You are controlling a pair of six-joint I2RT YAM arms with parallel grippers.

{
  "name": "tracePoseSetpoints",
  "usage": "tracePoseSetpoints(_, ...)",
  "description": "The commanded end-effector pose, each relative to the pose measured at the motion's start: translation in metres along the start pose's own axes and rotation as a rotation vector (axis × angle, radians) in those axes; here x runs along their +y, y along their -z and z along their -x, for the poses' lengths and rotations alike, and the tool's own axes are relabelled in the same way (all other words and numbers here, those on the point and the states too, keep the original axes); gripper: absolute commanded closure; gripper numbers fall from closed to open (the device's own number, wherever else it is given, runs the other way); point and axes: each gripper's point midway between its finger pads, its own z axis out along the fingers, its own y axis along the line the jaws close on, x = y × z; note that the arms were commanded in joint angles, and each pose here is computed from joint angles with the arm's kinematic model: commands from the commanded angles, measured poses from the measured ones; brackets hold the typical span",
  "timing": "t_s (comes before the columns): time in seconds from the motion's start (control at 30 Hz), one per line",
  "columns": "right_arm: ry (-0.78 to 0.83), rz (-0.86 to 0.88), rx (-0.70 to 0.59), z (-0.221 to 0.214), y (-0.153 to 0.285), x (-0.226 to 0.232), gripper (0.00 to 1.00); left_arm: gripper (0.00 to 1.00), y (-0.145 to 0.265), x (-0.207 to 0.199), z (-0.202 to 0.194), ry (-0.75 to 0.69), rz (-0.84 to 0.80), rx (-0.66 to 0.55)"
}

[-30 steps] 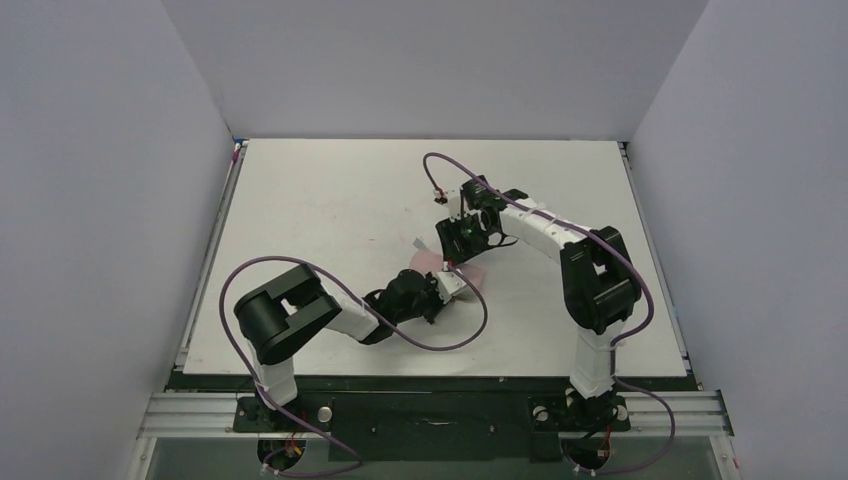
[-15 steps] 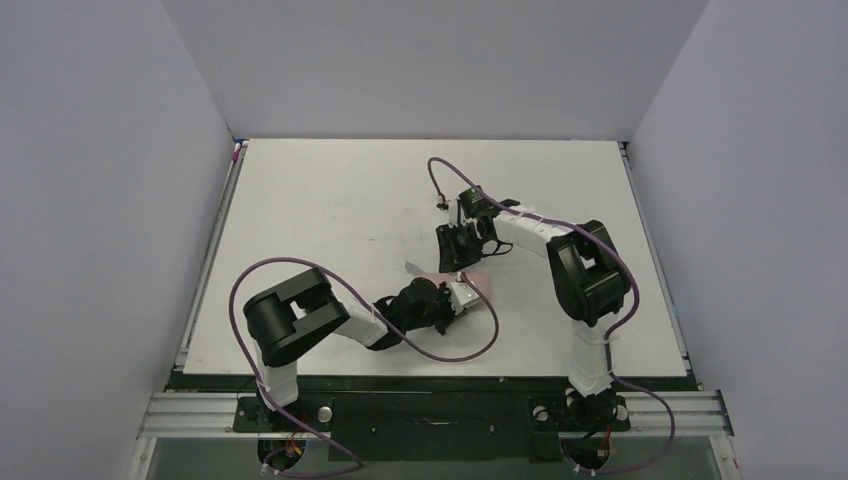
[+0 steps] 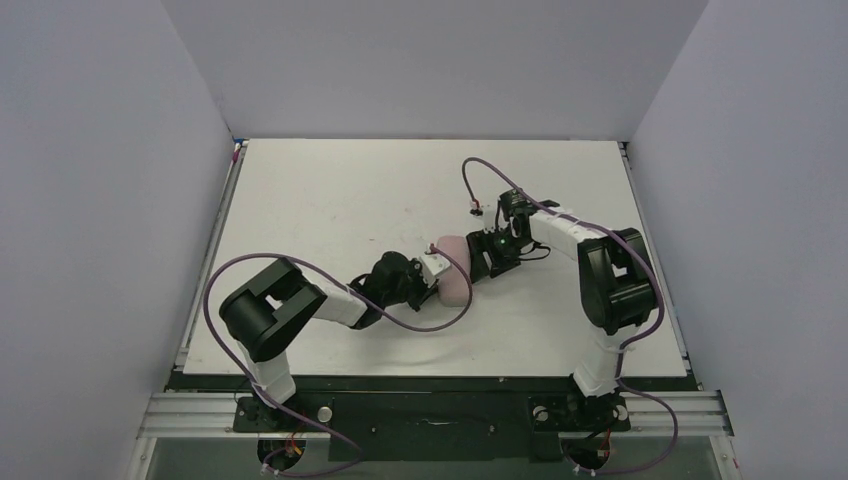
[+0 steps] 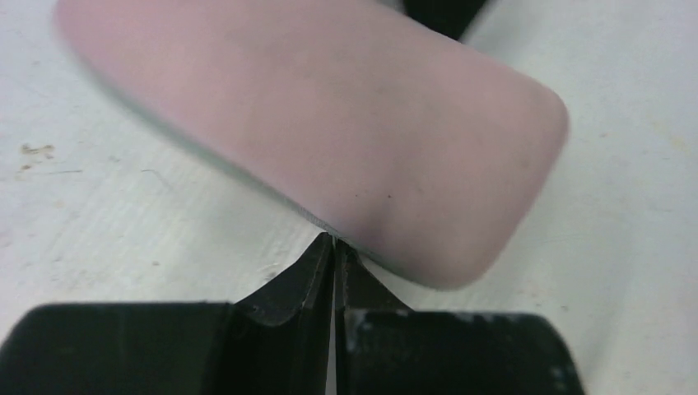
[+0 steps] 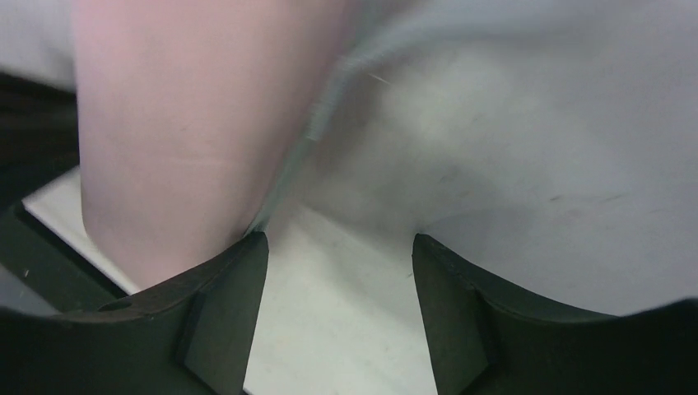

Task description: Open the umbrella

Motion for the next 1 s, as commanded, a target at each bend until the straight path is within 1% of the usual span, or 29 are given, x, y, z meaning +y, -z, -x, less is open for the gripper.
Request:
tracePoseSetpoints(0.0, 0.041, 0.180, 0.145, -0.050, 0.007, 0.051, 0.39, 1.00, -0.003, 0.026, 0.010, -0.085, 0.022, -0.004)
tracePoseSetpoints(0.1, 0.045, 0.176, 0.132, -0.048, 0.009, 0.049, 0.38, 1.00, 0.000, 0.017, 0.010, -0.157, -0.044, -0.023)
tracePoseSetpoints(0.2, 0.025, 0.170, 0.090, -0.034, 0.018, 0.042, 0.37, 1.00, 0.002, 0.003, 0.008, -0.184, -0.095, -0.031)
tracePoseSetpoints(0.3, 0.015, 0.172, 0.050, -0.019, 0.031, 0.036, 0.36, 1.00, 0.002, -0.001, 0.004, -0.194, -0.109, -0.026)
tracePoseSetpoints(0.5, 0.029, 0.182, 0.033, -0.008, 0.044, 0.052, 0.36, 1.00, 0.001, 0.003, 0.007, -0.202, -0.091, -0.032)
tracePoseSetpoints(0.7, -0.043, 0.113, 0.000, 0.012, 0.028, 0.058, 0.35, 1.00, -0.004, 0.005, 0.009, -0.203, -0.086, -0.036)
tracePoseSetpoints(0.83, -0.104, 0.120, -0.012, 0.022, 0.007, 0.062, 0.35, 1.00, -0.007, 0.004, 0.011, -0.207, -0.086, -0.040)
tracePoseSetpoints(0.9, -0.150, 0.124, -0.013, 0.024, -0.001, 0.061, 0.40, 1.00, -0.006, 0.002, 0.012, -0.221, -0.095, -0.040)
tracePoseSetpoints(0.97, -0.182, 0.122, -0.012, 0.025, -0.006, 0.056, 0.46, 1.00, -0.005, -0.002, 0.011, -0.227, -0.104, -0.040)
